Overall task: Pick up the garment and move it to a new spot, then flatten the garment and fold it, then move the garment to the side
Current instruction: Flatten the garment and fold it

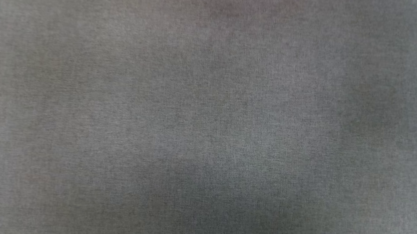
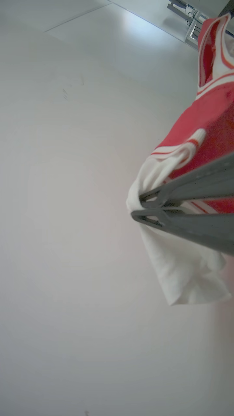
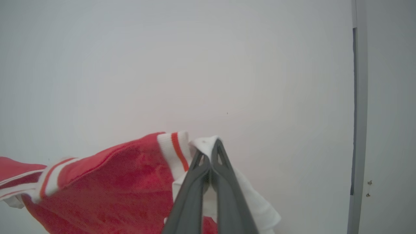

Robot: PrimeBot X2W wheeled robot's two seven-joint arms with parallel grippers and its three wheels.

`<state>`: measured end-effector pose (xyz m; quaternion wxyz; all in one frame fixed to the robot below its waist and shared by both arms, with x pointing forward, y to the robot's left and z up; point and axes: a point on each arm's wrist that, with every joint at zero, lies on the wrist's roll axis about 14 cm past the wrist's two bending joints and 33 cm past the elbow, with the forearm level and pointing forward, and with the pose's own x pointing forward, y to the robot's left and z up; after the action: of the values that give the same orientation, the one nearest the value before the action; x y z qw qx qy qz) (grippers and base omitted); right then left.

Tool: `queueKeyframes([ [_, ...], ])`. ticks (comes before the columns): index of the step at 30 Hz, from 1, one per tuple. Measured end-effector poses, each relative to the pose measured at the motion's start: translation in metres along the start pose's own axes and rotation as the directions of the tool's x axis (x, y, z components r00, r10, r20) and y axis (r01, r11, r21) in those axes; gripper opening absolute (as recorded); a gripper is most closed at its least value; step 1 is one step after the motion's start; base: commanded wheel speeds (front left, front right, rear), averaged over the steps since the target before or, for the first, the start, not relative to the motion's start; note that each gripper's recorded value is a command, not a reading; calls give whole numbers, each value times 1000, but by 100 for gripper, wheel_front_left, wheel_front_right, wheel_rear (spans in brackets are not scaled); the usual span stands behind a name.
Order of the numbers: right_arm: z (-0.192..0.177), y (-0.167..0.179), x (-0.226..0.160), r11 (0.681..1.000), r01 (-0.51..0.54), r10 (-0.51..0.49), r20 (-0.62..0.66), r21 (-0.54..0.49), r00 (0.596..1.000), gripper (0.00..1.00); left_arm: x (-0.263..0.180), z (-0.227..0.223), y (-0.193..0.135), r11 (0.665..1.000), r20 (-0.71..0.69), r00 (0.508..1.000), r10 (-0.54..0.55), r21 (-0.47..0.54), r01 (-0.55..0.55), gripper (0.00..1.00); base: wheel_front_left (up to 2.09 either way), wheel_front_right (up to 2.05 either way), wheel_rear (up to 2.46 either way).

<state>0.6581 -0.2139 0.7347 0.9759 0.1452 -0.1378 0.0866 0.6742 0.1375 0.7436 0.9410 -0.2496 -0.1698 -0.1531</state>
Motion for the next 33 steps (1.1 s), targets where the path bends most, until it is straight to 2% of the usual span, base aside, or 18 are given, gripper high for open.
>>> queueKeyframes([
  [3,-16,0,-8,1000,-5,5,-60,-10,998,0,-16,-22,12,1000,-93,995,31,8,-30,0,0,0,0],
  [6,-54,-5,-25,1000,-11,7,-166,-23,986,0,-40,-54,22,998,-196,980,45,-29,-51,0,0,0,0],
  [9,-86,-8,-50,999,-32,20,-266,-39,964,0,-78,-97,33,998,-343,938,47,-27,-60,0,0,0,0],
  [11,-97,-9,-60,998,-41,27,-305,-41,952,0,-93,-109,37,997,-382,923,49,-34,-67,0,0,0,0],
  [15,-146,-15,-118,998,-59,42,-488,-19,872,0,-150,-143,37,990,-470,882,29,-108,-90,0,0,0,0],
  [19,-174,-25,-183,998,-63,45,-624,-7,780,0,-222,-173,44,985,-567,823,37,-120,-127,0,0,0,0],
  [23,-186,-29,-242,997,-11,60,-701,74,711,0,-280,-183,43,971,-616,787,49,-156,-183,0,0,0,0],
  [28,-193,-29,-304,992,28,77,-765,124,639,0,-346,-187,46,947,-659,747,85,-180,-267,0,0,0,0],
  [31,-200,-26,-337,988,47,92,-804,147,588,0,-376,-185,45,935,-678,728,105,-182,-304,0,0,0,0],
  [33,-202,-29,-353,987,69,81,-820,145,567,0,-392,-182,44,926,-687,716,122,-181,-331,0,0,0,0],
])
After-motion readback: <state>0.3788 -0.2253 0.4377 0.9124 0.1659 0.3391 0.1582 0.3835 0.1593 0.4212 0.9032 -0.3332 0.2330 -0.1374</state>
